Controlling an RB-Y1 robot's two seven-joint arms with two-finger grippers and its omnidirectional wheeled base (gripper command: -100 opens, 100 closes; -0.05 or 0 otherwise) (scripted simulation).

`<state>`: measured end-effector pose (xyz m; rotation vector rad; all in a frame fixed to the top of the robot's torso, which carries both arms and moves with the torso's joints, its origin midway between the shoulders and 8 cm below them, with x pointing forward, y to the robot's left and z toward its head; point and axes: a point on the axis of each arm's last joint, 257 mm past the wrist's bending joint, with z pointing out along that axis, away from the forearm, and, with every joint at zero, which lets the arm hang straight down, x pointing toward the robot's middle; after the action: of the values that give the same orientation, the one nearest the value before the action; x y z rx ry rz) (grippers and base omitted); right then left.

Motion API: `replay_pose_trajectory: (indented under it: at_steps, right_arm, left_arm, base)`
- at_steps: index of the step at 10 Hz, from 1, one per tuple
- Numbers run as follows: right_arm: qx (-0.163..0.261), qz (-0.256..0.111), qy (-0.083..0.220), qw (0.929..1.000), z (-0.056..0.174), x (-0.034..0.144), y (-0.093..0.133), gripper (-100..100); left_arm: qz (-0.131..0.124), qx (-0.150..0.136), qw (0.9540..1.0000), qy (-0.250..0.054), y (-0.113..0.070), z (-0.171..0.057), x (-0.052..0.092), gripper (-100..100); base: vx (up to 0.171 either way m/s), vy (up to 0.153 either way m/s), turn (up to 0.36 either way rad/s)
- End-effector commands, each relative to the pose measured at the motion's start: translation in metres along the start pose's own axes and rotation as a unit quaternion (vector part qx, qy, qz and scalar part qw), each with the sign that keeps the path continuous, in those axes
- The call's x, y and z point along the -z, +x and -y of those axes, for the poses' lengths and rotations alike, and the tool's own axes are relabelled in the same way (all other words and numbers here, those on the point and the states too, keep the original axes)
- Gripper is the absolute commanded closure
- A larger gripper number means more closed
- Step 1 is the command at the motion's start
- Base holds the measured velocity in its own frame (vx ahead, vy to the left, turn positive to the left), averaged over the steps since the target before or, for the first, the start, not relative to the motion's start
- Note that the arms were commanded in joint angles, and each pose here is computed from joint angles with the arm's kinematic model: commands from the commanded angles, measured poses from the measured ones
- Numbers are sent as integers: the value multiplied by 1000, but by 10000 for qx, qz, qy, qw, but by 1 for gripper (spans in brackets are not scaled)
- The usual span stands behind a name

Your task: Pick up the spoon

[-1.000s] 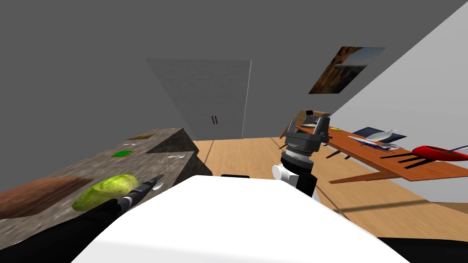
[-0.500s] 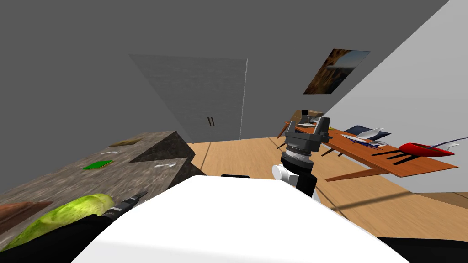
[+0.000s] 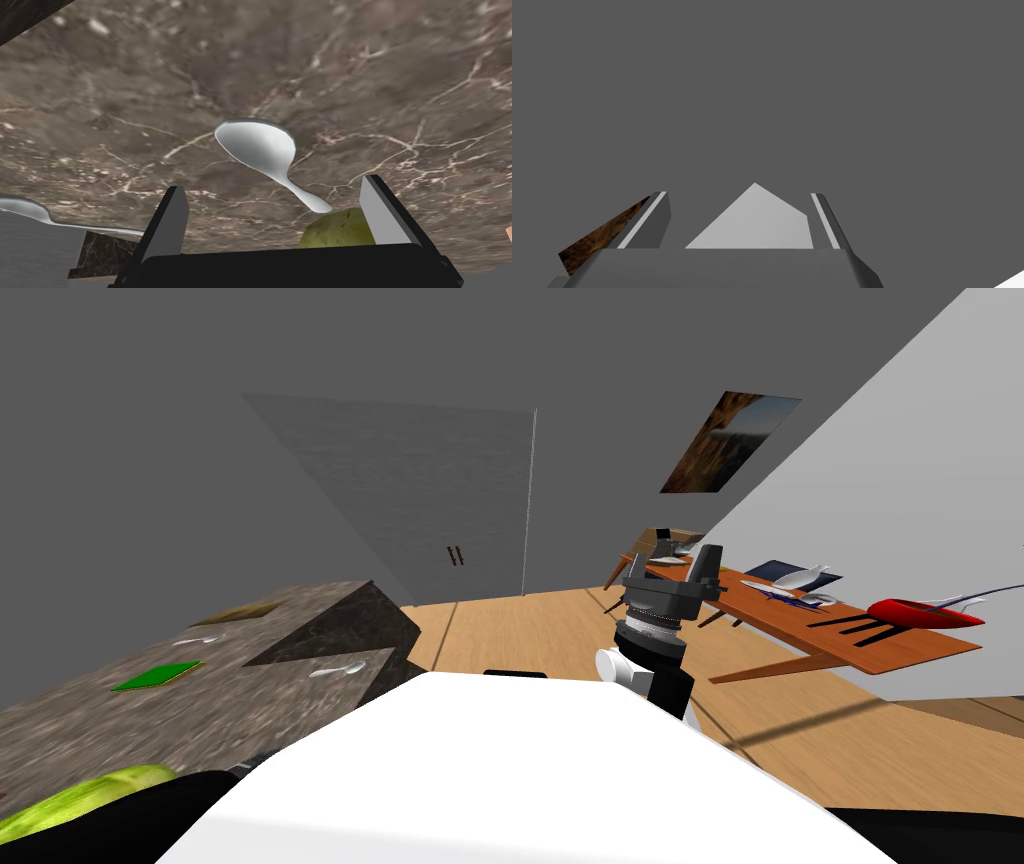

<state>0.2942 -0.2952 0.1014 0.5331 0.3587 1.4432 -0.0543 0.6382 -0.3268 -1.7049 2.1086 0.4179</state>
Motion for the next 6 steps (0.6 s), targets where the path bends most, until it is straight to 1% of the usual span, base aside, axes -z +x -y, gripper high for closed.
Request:
replay_pose_trajectory:
  at_steps: [1, 2, 3, 5, 6]
  right_arm:
    - [0, 0, 0, 10000, 0, 0, 0, 0]
    - [0, 0, 0, 10000, 0, 0, 0, 0]
    - [0, 0, 0, 10000, 0, 0, 0, 0]
    - [0, 0, 0, 10000, 0, 0, 0, 0]
    - [0, 0, 0, 10000, 0, 0, 0, 0]
  left_arm:
    - [0, 0, 10000, 0, 0, 0, 0, -100]
    - [-4, 7, 10000, -27, 0, -2, 0, 0]
    - [5, 5, 10000, -29, -1, -4, -2, -100]
    - [17, 59, 10000, -36, -2, -9, -7, -100]
    - [16, 5, 10000, -36, -2, -9, -7, -100]
  base:
    - [38, -2, -13]
    - [6, 0, 2]
    - [10, 0, -4]
    - [16, 1, -3]
    - [12, -1, -1]
